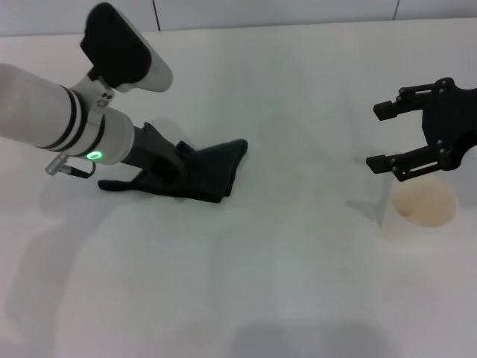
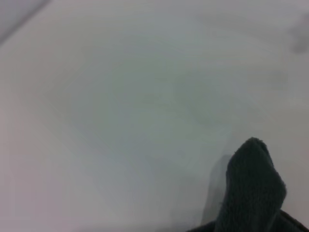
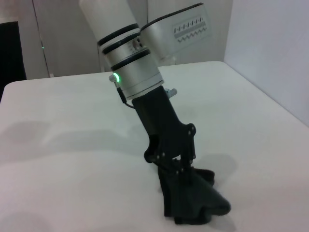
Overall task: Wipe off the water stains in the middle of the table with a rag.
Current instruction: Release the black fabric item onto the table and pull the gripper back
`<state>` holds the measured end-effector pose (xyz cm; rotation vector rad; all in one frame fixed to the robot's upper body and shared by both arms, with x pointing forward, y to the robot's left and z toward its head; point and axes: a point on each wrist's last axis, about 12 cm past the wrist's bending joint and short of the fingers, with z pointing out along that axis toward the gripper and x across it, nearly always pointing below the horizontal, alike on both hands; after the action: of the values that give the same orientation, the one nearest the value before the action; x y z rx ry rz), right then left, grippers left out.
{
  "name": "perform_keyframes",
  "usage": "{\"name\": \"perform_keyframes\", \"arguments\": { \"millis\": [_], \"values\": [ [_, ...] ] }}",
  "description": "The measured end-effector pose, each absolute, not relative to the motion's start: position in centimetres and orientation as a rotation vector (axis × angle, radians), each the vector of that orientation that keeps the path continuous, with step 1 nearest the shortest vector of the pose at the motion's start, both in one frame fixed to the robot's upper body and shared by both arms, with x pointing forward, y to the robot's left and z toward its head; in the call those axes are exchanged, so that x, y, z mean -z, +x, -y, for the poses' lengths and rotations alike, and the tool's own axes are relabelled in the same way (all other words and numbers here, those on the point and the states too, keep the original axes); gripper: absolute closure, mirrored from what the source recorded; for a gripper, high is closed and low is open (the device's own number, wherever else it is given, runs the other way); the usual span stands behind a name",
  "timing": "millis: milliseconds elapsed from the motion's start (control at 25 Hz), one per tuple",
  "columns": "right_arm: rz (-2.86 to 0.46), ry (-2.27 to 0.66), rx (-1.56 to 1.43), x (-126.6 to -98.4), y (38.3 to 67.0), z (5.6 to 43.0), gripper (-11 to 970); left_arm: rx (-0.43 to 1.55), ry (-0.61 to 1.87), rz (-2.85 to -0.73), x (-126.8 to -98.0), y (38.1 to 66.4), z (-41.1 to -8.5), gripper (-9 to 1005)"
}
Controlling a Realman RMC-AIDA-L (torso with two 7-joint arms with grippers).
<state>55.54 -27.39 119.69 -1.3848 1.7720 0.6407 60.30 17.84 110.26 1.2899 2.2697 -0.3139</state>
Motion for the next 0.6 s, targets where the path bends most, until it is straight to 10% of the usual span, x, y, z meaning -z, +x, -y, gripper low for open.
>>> {"name": "perform_keyframes", "arguments": {
  "millis": [600],
  "values": [
    [-1.772,-1.379,-0.635,-119.7,55.6,27.5,133,0.668,1.567,-2.143,-111.7,57.2,-15.2,927]
  ]
}}
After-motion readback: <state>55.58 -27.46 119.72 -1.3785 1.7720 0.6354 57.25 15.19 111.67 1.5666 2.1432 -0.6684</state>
